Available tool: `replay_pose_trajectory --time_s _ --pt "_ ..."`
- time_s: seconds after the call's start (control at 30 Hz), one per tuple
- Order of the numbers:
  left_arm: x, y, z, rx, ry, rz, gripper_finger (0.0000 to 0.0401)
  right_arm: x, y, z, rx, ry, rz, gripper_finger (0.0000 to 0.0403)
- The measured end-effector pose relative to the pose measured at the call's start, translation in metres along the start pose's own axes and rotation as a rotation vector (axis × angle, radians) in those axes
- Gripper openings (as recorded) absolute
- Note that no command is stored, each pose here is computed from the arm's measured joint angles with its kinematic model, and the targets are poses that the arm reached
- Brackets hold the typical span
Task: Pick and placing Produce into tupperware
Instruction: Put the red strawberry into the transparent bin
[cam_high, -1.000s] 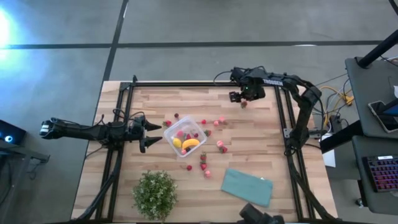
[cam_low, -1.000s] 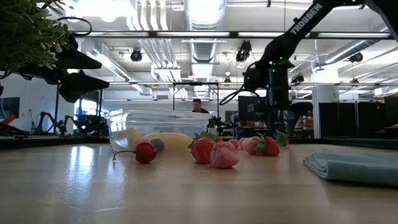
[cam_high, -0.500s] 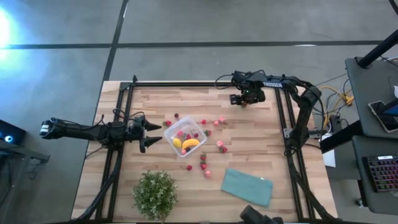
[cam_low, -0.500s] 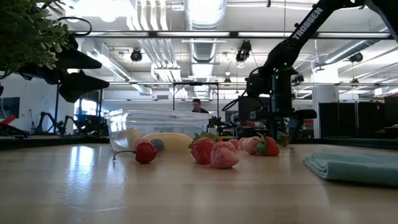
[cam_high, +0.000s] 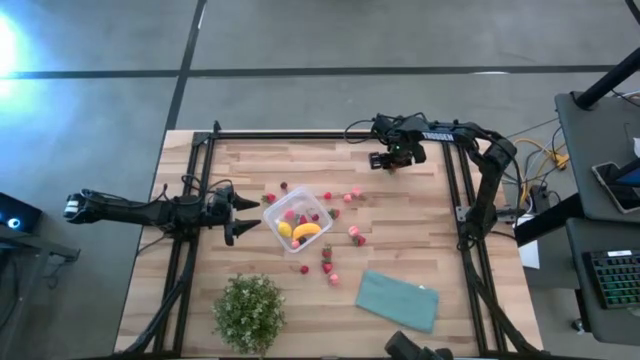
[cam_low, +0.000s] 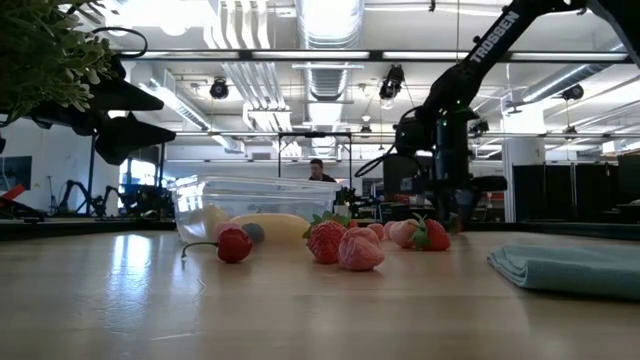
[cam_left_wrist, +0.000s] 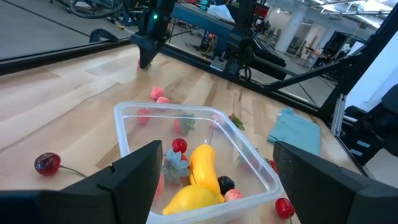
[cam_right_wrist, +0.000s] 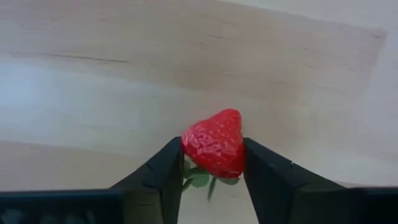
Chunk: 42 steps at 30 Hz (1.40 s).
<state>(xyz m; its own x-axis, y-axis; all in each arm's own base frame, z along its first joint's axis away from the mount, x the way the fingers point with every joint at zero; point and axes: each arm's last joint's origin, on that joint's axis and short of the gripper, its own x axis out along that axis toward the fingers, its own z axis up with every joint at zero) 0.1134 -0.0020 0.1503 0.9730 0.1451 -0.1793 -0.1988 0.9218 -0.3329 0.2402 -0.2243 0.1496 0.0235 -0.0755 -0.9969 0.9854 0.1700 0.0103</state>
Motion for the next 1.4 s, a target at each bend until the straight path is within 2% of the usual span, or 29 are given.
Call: replay_pose_trajectory --time_s 0.13,0.23,0.5,0.63,0.77,0.87,0.97,1.2,1.4 --pt "0.000 0.000 0.000 0.000 0.000 0.000 0.0293 -0.007 0.009 -0.004 -0.057 0.009 0.054 0.0132" --pt "0.000 0.000 0.000 0.000 0.000 0.000 0.0293 -0.017 0.022 -0.012 -0.154 0.009 0.121 0.0134" --pt "0.000 0.000 0.000 0.000 0.000 0.000 0.0293 -0.057 0.076 -0.056 -0.531 0.018 0.366 0.0136" --pt "0.000 0.000 0.000 0.000 0.000 0.000 0.0293 -0.081 0.107 -0.078 -0.684 -0.040 0.443 0.0136" --pt "0.000 0.000 0.000 0.000 0.000 0.000 0.0293 -0.110 0.137 -0.095 -0.780 -0.153 0.562 0.0136" --pt "0.000 0.000 0.000 0.000 0.000 0.000 0.0293 -0.128 0.155 -0.102 -0.818 -0.217 0.638 0.0136" --pt "0.000 0.000 0.000 0.000 0.001 0.000 0.0293 -0.133 0.171 -0.105 -0.821 -0.210 0.668 0.0137" --pt "0.000 0.000 0.000 0.000 0.000 0.000 0.0293 -0.118 0.208 -0.108 -0.784 -0.156 0.669 0.0150" --pt "0.000 0.000 0.000 0.000 0.000 0.000 0.0293 -0.097 0.240 -0.114 -0.783 -0.060 0.680 0.0144"
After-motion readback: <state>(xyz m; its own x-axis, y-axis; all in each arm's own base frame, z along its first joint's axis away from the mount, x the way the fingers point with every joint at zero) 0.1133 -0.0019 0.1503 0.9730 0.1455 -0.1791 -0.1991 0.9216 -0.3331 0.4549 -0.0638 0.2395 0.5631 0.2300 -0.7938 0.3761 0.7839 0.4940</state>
